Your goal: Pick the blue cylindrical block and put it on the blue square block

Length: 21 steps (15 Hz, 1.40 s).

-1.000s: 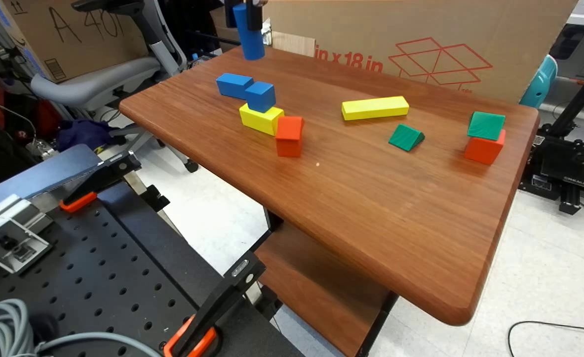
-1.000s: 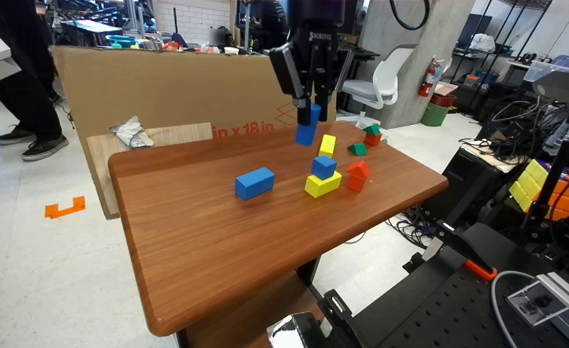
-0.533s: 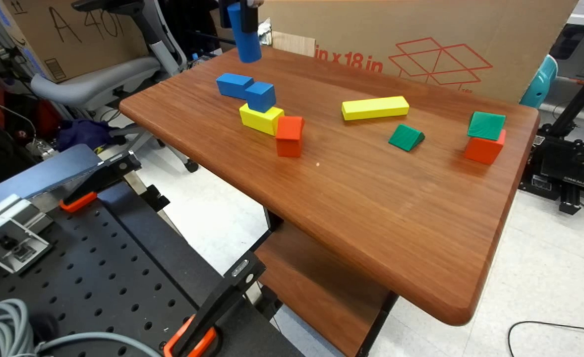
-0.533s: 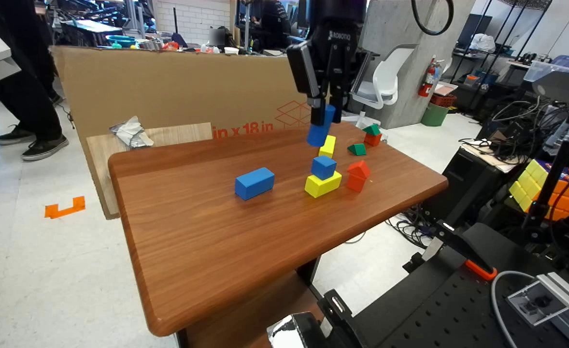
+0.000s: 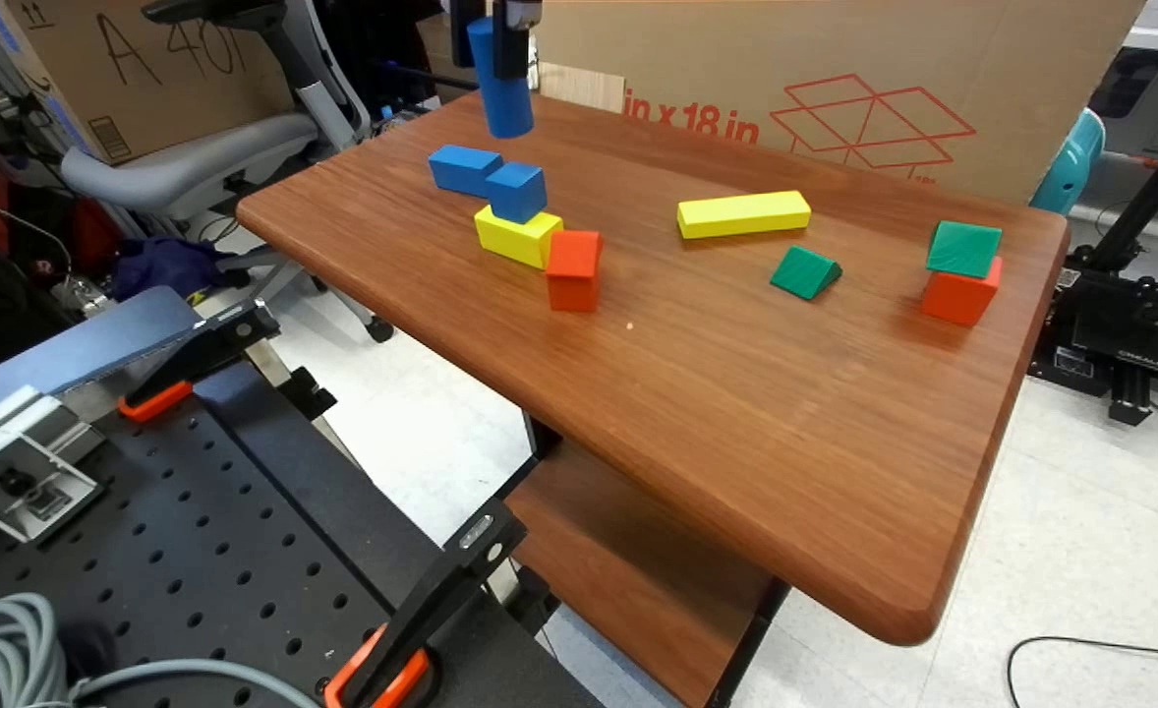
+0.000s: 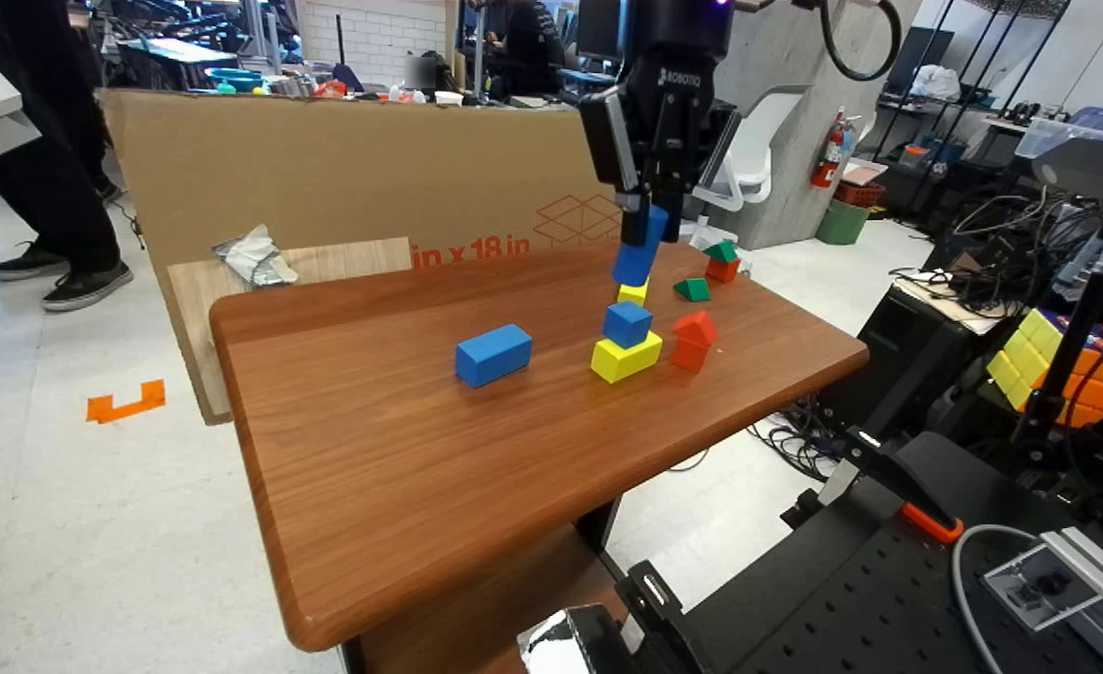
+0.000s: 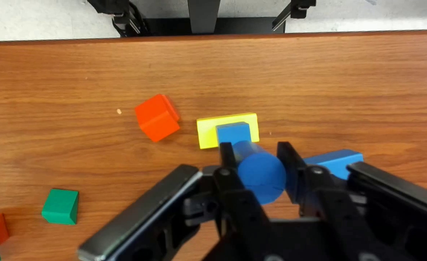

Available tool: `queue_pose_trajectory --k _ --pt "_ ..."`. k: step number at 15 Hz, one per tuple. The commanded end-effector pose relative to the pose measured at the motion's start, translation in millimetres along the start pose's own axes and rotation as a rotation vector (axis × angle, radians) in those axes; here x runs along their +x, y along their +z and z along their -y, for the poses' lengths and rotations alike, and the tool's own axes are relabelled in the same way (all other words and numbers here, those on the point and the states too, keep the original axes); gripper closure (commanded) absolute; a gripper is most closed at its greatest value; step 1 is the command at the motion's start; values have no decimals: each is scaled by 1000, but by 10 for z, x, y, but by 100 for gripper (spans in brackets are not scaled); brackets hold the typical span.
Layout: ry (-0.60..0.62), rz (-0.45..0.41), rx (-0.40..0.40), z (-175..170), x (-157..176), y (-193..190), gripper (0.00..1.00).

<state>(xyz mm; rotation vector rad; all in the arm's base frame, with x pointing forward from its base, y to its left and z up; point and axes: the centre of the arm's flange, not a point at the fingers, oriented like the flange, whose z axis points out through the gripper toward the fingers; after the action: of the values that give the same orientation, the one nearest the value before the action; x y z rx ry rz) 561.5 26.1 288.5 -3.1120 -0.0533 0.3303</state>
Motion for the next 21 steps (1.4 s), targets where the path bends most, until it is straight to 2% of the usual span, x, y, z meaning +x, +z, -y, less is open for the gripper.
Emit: queue_pose_trajectory --k 1,21 --pt "18 -7 17 -57 -67 25 92" --pt "80 20 -5 -108 146 274 92"
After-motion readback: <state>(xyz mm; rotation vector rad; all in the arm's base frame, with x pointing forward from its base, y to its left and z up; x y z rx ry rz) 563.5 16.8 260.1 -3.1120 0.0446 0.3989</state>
